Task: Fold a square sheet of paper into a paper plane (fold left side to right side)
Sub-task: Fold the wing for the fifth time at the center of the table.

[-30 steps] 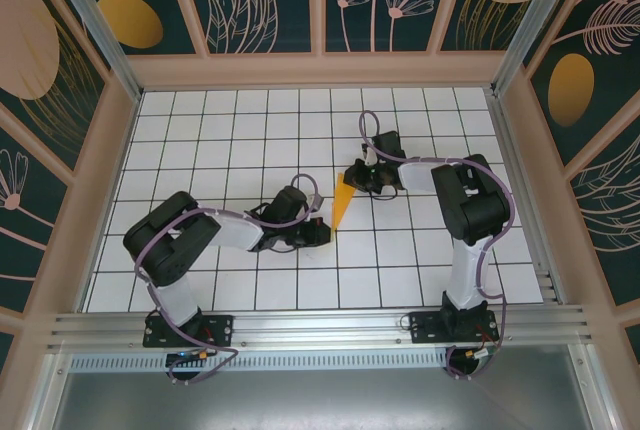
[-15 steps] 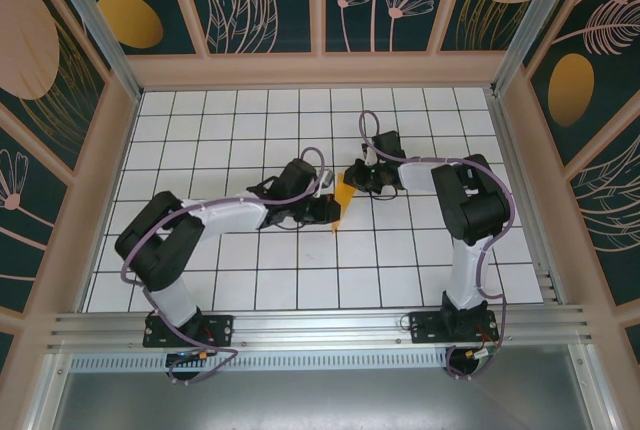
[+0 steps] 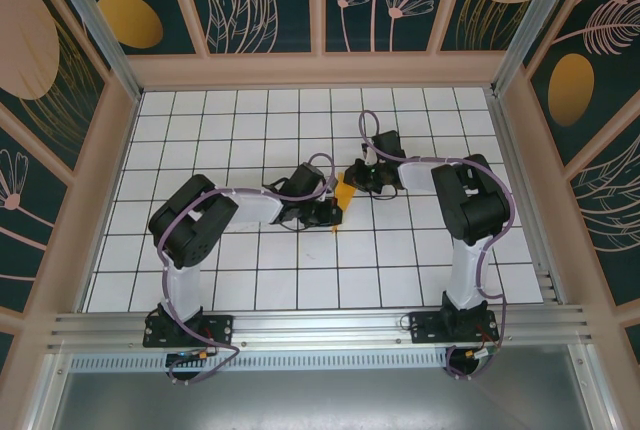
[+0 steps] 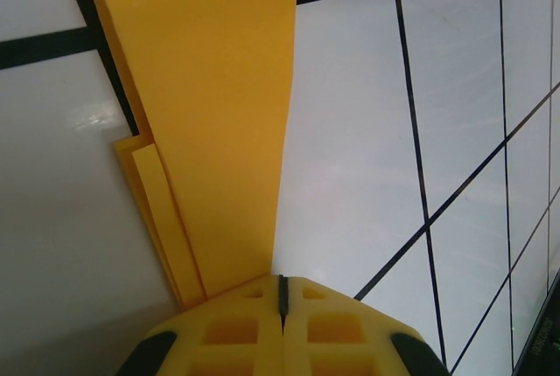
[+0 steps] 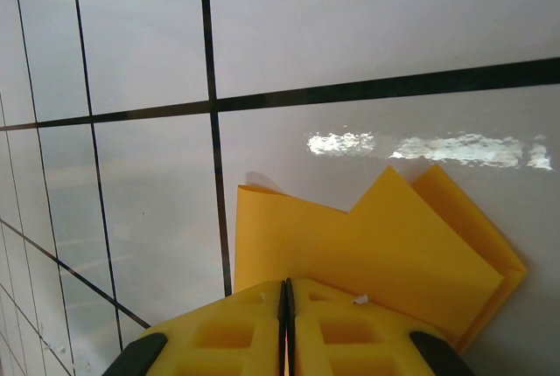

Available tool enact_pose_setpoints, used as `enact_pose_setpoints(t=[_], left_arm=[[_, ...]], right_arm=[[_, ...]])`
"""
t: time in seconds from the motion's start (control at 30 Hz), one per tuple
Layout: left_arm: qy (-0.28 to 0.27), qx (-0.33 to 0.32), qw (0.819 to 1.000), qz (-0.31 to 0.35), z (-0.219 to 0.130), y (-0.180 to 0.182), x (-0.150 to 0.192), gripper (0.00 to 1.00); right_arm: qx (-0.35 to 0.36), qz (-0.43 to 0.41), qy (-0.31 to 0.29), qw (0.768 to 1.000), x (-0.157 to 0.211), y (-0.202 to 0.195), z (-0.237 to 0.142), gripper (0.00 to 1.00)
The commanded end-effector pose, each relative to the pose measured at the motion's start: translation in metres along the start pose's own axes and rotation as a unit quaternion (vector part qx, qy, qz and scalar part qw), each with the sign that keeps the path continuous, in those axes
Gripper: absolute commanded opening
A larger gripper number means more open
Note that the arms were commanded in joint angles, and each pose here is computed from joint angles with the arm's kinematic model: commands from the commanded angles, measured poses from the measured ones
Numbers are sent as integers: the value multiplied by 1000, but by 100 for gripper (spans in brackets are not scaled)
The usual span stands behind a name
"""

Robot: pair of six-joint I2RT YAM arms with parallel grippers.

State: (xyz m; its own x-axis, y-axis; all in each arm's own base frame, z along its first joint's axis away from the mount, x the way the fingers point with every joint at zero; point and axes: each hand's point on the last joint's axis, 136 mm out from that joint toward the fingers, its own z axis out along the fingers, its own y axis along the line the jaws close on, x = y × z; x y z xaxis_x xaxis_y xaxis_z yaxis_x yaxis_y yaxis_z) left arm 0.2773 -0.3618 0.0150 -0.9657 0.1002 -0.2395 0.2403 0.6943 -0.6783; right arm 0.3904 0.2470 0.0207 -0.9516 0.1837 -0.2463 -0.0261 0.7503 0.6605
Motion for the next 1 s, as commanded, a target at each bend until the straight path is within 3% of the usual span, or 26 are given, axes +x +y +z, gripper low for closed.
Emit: enact_pose_setpoints(t=[0.0,0.33,0.57,0.77,0.97], left_arm=[[47,-48,997,-29,5,41,41,6],[51,-52,996,-44,6,53,54,5],[4,1,1000,-6,-21,2,20,14],[-109,4,993,53,-79,-50,-32,16],[-259,-103,959,56,-146,-23,-53,25]], right_arm=[[13,-16,-23,1000,-16,-2,-15,14],[-2,-28,-68,997,-60,-22,-39,16],[21,-48,-109,993,-79,-7,-78,18],[90,-34,-124,988,-58,0,-106,33],[122,-24,-97,987,-2,25,-91,53]])
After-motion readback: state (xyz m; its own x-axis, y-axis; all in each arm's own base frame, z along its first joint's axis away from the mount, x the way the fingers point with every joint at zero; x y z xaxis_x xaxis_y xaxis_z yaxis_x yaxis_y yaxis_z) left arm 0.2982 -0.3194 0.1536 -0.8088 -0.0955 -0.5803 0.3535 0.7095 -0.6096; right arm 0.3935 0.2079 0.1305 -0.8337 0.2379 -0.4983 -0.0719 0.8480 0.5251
